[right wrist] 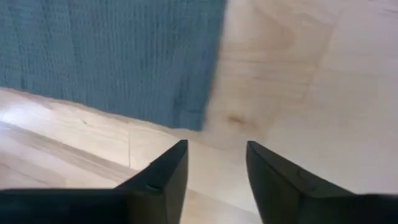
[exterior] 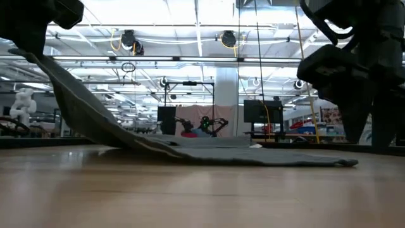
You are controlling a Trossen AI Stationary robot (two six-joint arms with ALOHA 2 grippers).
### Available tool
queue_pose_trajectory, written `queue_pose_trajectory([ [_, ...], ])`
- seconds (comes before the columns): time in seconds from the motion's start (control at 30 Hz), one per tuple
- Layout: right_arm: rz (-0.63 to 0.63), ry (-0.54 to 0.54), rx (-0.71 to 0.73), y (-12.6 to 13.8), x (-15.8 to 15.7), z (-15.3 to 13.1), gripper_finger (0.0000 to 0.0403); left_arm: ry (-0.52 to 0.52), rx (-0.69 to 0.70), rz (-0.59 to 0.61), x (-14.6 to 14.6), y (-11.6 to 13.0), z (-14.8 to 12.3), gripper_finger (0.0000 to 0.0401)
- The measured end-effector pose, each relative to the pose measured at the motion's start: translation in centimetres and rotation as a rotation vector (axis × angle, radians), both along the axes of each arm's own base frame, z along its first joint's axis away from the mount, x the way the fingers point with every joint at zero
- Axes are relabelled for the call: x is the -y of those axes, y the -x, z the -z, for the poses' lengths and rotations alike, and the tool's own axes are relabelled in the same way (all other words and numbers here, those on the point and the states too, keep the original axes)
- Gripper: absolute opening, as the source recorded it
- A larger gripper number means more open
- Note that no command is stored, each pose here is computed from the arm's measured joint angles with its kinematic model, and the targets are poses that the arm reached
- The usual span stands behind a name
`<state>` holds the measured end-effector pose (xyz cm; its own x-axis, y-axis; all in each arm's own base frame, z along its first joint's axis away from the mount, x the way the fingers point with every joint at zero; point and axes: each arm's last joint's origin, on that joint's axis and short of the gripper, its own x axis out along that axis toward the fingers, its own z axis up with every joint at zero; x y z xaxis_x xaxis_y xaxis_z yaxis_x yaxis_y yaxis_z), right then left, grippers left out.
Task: Roll towel into tight, uniform cylinder
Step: Roll the towel
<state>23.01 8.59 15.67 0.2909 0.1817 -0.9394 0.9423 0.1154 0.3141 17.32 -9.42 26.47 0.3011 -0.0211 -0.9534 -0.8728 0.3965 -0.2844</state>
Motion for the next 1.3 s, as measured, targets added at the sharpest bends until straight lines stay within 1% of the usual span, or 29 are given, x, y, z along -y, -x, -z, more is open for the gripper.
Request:
queue_pose_trajectory([
  [0.1, -0.005, 0.017, 0.005, -0.4, -0.1, 0.6, 0.0195, 0.003, 0.007, -0.001, 0.0, -0.1, 0.0, 0.0001],
  [0.2, 0.004, 0.029, 0.037, -1.1, -0.3, 1.2, 0.0218, 0.004, 0.009, -0.001, 0.0, -0.1, 0.0, 0.0001],
  [0.3, 0.009, 0.045, 0.036, -1.4, -0.4, 1.8, 0.0225, 0.006, 0.011, -0.003, 0.1, -0.1, 0.0, 0.0001],
  [0.37, 0.003, 0.053, 0.034, -1.5, -0.4, 2.0, 0.0222, 0.006, 0.012, -0.003, 0.1, -0.1, 0.0, 0.0001],
  [0.47, 0.003, 0.056, 0.034, -1.6, -0.4, 2.1, 0.0200, 0.008, 0.014, -0.008, 0.1, -0.1, 0.0, 0.0001],
  [0.53, 0.004, 0.058, 0.035, -1.6, -0.4, 2.1, 0.0174, 0.007, 0.015, -0.009, 0.1, -0.1, 0.0, 0.0001],
  [0.63, 0.005, 0.060, 0.038, -1.6, -0.4, 2.2, 0.0122, 0.002, 0.017, -0.009, 0.1, -0.1, 0.0, 0.0001],
  [0.77, -0.003, 0.078, 0.043, -1.6, -0.4, 2.3, 0.0039, -0.004, 0.020, -0.011, 0.0, -0.2, 0.0, 0.0001],
  [0.8, -0.008, 0.086, 0.055, -1.7, -0.4, 2.3, 0.0021, -0.005, 0.020, -0.011, 0.0, -0.2, 0.0, 0.0001],
  [0.83, -0.014, 0.092, 0.068, -1.8, -0.4, 2.3, 0.0012, -0.006, 0.021, -0.011, 0.0, -0.2, 0.0, 0.0001],
  [0.93, -0.031, 0.092, 0.095, -2.0, -0.4, 2.2, 0.0012, -0.012, 0.032, -0.016, 0.0, -0.2, -0.1, 0.0001],
  [1.03, -0.060, 0.041, 0.151, -2.3, -0.6, 1.4, 0.0006, 0.020, 0.076, -0.015, 0.2, -0.5, -0.9, 0.0001],
  [1.1, -0.086, -0.010, 0.223, -2.4, -0.7, 0.2, 0.0003, 0.062, 0.131, -0.012, 0.4, -0.8, -2.5, 0.0001],
  [1.2, -0.090, -0.069, 0.353, -2.2, -0.7, -2.4, 0.0003, 0.109, 0.211, -0.007, 0.5, -1.0, -5.3, 0.0001],
  [1.27, -0.061, -0.053, 0.455, -1.6, -0.4, -4.8, 0.0002, 0.109, 0.284, 0.011, 0.3, -0.8, -7.4, 0.0001],
  [1.3, -0.034, -0.023, 0.505, -1.2, 0.0, -5.9, 0.0002, 0.091, 0.326, 0.014, 0.0, -0.7, -8.6, 0.0001],
])
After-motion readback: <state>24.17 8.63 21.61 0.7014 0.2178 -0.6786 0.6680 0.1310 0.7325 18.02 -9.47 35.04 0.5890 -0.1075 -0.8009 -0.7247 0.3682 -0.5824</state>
